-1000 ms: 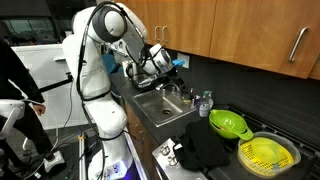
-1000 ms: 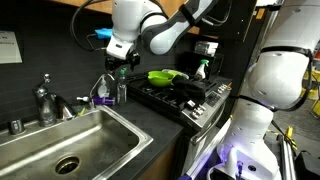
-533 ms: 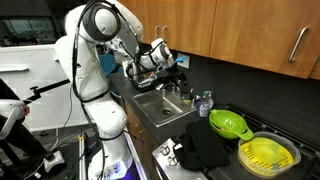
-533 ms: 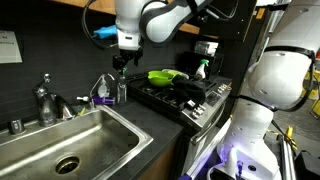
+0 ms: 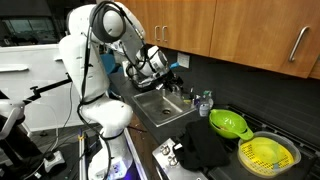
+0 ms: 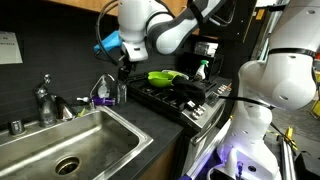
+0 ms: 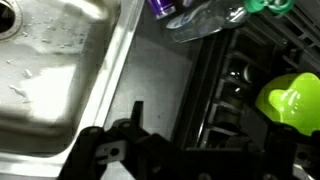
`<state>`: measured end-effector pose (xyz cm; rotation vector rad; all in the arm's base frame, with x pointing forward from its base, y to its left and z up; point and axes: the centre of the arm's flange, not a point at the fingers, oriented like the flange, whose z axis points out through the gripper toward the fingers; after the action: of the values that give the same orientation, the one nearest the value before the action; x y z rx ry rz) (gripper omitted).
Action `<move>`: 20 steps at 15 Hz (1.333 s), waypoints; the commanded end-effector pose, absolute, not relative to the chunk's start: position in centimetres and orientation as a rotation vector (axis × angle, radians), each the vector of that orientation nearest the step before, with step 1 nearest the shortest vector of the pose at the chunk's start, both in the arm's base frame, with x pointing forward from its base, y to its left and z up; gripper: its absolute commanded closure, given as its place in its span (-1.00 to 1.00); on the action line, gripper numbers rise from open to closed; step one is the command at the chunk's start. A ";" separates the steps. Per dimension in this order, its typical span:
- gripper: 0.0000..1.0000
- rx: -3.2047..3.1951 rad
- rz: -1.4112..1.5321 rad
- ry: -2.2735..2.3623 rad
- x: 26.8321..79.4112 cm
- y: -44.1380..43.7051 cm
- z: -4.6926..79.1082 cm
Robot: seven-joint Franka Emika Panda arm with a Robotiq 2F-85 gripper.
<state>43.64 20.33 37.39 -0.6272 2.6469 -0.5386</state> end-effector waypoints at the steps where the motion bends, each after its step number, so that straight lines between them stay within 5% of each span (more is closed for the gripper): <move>1: -1.00 -0.849 -0.423 2.624 44.7 18.3 39.4; 8: -1.00 -0.881 -0.466 2.541 44.3 16.7 38.7; 20: -1.00 -0.920 -0.119 2.460 47.8 16.5 41.5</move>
<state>43.38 18.59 37.09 -0.8860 2.4653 -0.2199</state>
